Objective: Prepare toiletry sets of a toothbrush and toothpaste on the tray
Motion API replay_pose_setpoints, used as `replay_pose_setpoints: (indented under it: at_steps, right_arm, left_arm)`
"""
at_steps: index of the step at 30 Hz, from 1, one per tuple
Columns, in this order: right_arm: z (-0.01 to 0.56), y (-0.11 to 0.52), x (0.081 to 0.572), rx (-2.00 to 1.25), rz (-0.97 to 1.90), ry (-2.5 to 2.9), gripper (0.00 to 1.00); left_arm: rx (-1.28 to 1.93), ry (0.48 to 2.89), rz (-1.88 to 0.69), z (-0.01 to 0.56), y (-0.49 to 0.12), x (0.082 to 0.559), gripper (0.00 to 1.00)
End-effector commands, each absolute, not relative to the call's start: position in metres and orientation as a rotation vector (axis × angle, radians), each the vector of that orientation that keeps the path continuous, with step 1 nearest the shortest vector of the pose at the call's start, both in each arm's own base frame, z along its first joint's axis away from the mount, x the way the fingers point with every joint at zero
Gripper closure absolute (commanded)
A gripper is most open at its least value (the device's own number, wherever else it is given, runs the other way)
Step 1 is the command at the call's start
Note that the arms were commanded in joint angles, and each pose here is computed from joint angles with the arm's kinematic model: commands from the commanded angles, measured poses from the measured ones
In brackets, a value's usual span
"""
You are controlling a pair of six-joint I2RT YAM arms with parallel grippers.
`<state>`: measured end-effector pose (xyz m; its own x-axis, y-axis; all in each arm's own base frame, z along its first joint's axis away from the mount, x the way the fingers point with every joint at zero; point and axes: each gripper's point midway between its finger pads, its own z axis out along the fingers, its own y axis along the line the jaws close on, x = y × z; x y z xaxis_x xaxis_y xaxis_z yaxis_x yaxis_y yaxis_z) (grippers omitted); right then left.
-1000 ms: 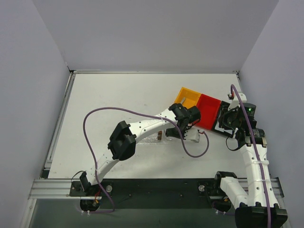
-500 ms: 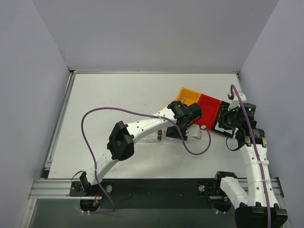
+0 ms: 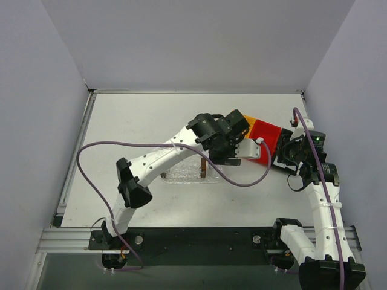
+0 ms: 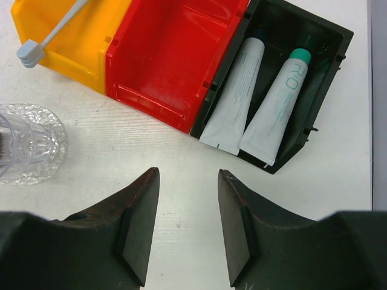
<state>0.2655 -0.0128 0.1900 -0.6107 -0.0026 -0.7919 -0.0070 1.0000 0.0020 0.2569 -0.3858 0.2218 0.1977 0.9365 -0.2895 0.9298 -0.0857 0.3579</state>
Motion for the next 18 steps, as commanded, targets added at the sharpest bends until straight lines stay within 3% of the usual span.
replay_pose_setpoints:
  at_steps: [1,11,18]
  right_arm:
    - [0.189,-0.020,0.269,-0.002,-0.034,2.245,0.59]
    - [0.199,-0.018,0.283,-0.003,-0.004,2.256,0.57]
    - [0.173,-0.028,0.280,-0.131,-0.090,2.365,0.58]
  left_arm:
    - [1.906,1.829,-0.083,0.261,-0.345,0.244,0.26]
    - [1.491,1.831,-0.204,0.298,-0.332,0.292,0.26]
    - [1.308,1.815,-0.267,0.300,-0.313,0.304,0.26]
